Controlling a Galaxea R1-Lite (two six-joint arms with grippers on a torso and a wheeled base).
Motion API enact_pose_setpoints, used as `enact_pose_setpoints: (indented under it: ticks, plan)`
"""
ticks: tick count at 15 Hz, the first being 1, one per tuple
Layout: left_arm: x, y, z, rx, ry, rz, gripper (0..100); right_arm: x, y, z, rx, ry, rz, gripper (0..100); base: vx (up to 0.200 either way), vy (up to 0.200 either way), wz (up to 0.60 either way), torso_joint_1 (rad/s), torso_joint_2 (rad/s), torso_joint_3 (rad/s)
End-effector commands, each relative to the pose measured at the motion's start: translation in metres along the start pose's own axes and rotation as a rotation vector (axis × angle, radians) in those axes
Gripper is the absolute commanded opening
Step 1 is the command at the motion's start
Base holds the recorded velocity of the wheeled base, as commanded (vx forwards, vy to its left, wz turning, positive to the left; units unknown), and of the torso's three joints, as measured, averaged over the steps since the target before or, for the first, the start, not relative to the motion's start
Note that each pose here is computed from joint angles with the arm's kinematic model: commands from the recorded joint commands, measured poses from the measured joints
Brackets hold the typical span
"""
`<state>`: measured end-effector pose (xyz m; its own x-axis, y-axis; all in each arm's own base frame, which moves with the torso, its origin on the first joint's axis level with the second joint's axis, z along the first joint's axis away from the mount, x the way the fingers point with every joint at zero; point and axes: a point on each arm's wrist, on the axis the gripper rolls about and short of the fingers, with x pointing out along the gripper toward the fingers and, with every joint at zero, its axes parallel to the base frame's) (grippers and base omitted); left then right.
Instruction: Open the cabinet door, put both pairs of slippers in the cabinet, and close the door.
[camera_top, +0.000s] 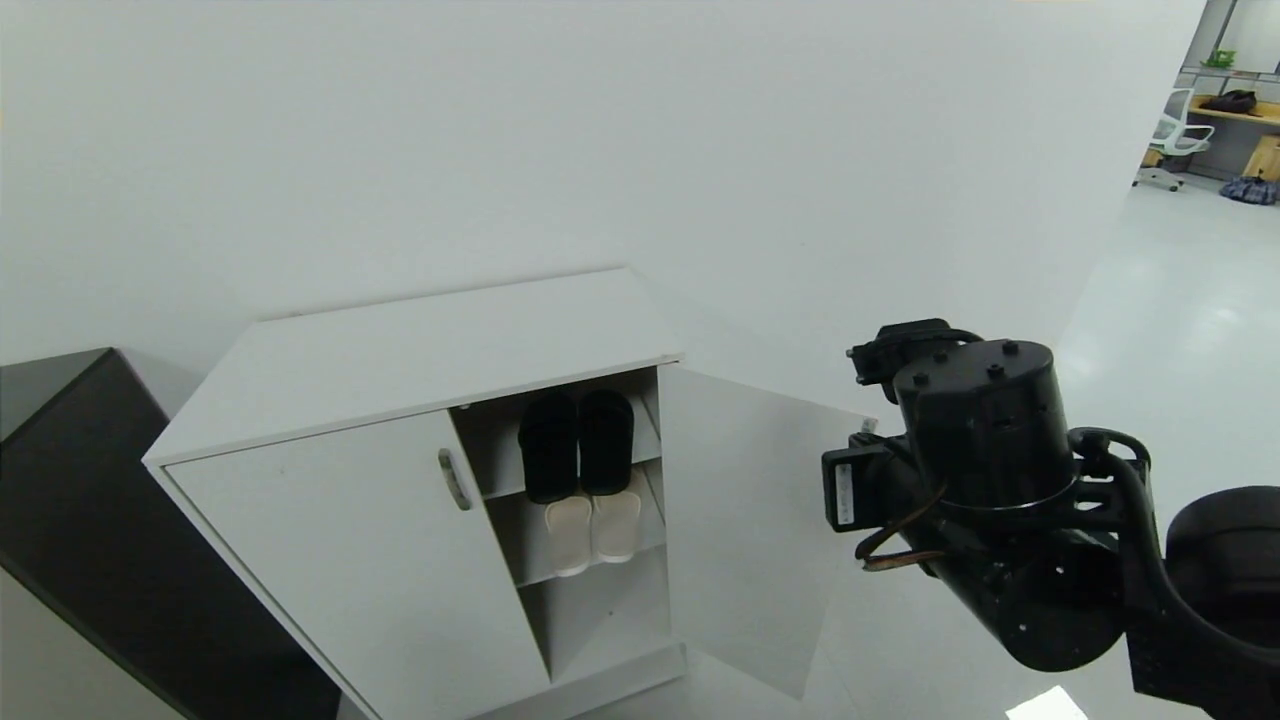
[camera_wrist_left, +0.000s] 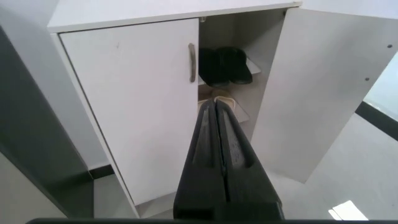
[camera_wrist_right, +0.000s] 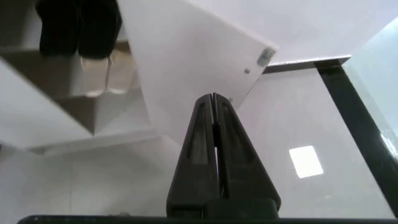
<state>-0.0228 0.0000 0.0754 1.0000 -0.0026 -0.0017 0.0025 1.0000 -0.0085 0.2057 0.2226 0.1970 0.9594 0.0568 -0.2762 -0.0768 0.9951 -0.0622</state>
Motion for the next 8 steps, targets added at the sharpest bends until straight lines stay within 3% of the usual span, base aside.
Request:
enact_pose_setpoints:
  ticks: [1, 6, 8]
  plan:
    - [0.0, 0.0, 0.0, 0.001, 0.0, -0.001, 0, 0.01, -0.01, 0.004, 0.019, -0.007, -0.039, 0, 0.0, 0.0, 0.0, 0.0, 0.0, 0.0]
    - [0.0, 0.0, 0.0, 0.001, -0.002, -0.001, 0, 0.044, -0.036, 0.013, 0.097, -0.025, -0.011, 0, 0.0, 0.0, 0.0, 0.0, 0.0, 0.0]
    - [0.0, 0.0, 0.0, 0.001, 0.001, -0.001, 0, 0.053, -0.04, 0.015, 0.113, -0.034, -0.031, 0, -0.2, 0.0, 0.0, 0.007, 0.01, -0.005]
